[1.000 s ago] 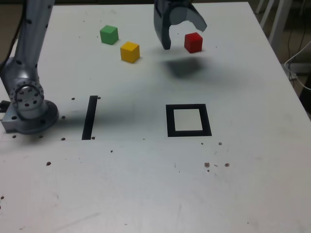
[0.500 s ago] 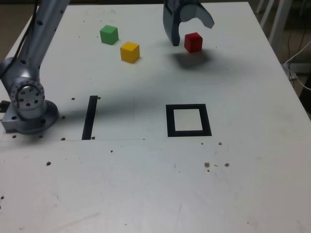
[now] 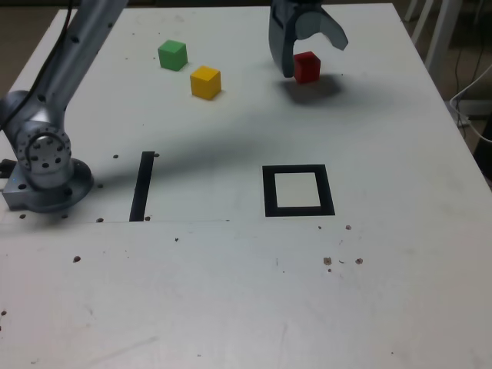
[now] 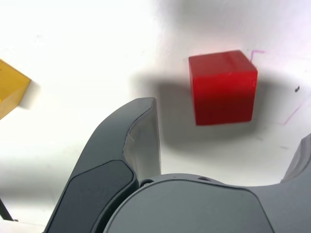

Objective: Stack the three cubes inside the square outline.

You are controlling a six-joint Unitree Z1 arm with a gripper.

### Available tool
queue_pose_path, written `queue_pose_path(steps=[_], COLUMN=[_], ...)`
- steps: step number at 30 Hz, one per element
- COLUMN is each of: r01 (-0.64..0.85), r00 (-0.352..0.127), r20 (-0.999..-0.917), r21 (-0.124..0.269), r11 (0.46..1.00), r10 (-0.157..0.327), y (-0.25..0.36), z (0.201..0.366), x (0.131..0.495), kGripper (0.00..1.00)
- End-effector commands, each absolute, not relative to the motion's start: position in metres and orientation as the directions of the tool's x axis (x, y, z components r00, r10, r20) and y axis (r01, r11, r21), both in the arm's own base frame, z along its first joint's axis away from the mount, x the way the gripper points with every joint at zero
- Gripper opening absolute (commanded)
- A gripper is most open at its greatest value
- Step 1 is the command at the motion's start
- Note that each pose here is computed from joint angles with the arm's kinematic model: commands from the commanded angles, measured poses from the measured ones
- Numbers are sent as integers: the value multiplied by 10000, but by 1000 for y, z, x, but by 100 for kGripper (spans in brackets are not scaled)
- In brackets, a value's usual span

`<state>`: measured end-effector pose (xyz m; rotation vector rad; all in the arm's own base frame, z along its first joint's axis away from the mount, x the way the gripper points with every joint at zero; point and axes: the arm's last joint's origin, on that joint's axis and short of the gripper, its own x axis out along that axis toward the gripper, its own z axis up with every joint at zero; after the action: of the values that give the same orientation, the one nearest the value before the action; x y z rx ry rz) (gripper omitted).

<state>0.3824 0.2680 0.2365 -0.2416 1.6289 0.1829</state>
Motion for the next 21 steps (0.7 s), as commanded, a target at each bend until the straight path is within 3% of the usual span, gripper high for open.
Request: queue_pose_path(steps=[1, 16, 21], r01=[-2673, -2771, -2796], r00=[-644, -488, -529], r20=[-9963, -9930, -9925], r21=[-372, -898, -912], r11=[9629, 9566, 9558], r10=[-564, -1073, -1102], y=[273, 297, 304], z=[233, 218, 210], x=[384, 386, 385], kGripper=[98, 94, 91])
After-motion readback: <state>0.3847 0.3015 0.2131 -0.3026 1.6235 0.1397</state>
